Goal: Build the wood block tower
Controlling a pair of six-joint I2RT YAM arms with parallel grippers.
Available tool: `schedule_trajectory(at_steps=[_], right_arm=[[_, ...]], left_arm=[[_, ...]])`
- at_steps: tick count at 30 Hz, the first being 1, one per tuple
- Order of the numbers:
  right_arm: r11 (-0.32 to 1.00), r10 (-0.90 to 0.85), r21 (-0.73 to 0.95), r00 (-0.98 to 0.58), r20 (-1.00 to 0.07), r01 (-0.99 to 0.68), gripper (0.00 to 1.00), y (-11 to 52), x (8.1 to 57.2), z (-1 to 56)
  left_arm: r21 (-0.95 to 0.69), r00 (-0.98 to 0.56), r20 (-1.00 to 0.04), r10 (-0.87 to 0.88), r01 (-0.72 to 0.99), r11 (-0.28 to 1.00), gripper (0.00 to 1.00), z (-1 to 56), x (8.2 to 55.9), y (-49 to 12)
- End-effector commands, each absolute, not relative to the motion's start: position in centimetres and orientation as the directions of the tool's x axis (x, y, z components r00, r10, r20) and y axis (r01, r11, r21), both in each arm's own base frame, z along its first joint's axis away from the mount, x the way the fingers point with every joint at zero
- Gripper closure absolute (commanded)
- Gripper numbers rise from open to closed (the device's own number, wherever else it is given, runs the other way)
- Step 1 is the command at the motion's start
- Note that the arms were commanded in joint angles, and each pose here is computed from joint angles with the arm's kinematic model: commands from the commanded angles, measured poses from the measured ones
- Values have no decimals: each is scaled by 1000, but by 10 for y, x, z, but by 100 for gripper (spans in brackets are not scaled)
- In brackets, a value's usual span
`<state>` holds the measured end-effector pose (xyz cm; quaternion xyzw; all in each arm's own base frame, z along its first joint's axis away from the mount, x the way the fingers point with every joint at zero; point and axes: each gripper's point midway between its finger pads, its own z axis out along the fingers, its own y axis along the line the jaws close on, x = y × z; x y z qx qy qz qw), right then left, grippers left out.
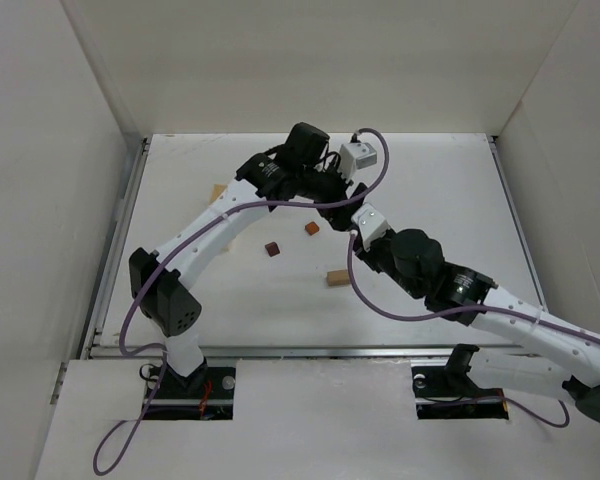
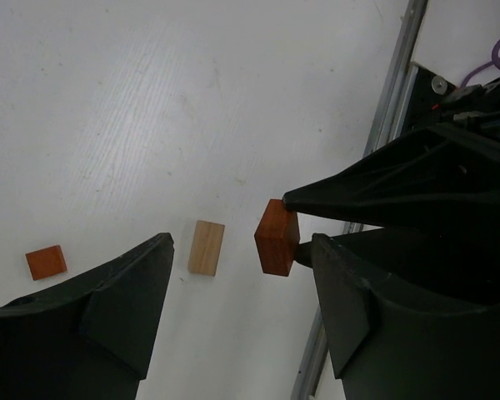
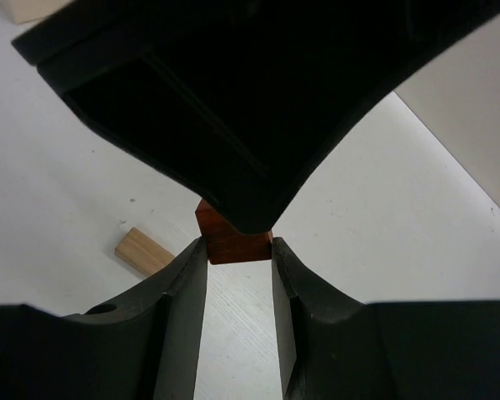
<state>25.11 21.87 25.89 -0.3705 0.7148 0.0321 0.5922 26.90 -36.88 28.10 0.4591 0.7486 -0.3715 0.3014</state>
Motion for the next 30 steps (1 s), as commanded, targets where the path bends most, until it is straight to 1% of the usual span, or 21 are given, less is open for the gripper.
schedule_trajectory(at_steps=[1, 3, 4, 7, 8, 13, 15, 19, 22, 24, 25, 27, 29, 30], right_arm=[[771, -431, -381, 23, -902, -509, 100, 222, 257, 292], [776, -432, -383, 21, -902, -502, 100, 220, 257, 292], [778, -417, -371, 25, -909, -507, 100, 221, 254, 295], [781, -409, -367, 30, -912, -505, 100, 220, 253, 298], [785, -411, -369, 28, -911, -497, 100, 218, 254, 298], [776, -410, -369, 35, -911, -512, 100, 223, 250, 298], [773, -417, -372, 31, -908, -514, 100, 224, 251, 295], [767, -418, -374, 37, -908, -521, 100, 228, 247, 295], [776, -412, -368, 30, -911, -513, 100, 227, 248, 295], [788, -413, -365, 14, -911, -496, 100, 225, 250, 293], [785, -420, -368, 10, -908, -497, 100, 224, 250, 291], [810, -390, -336, -14, -921, -481, 100, 222, 250, 291], [817, -389, -328, -34, -921, -475, 100, 220, 250, 287], [821, -381, -314, -49, -923, -476, 100, 222, 250, 284]], left_arm=[[-260, -367, -794, 485, 925, 275, 37, 279, 260, -368], [-266, -380, -768, 515, 921, 283, 42, 265, 257, -363], [-264, -378, -764, 523, 923, 281, 47, 261, 256, -362], [-262, -368, -767, 525, 927, 266, 53, 262, 253, -360], [-267, -373, -762, 530, 926, 268, 57, 258, 252, -360], [-278, -374, -768, 519, 926, 256, 57, 261, 251, -363], [-282, -368, -776, 511, 929, 241, 59, 264, 250, -365], [-292, -367, -787, 496, 930, 224, 68, 270, 248, -368], [-290, -372, -781, 502, 927, 236, 68, 265, 251, -369], [-281, -380, -777, 501, 923, 264, 66, 263, 256, -362], [-281, -385, -777, 497, 920, 274, 62, 263, 260, -360], [-229, -390, -790, 473, 903, 362, 56, 266, 285, -343], [-193, -423, -772, 474, 867, 459, 50, 252, 304, -315], [-143, -430, -764, 482, 841, 522, 48, 243, 320, -302]])
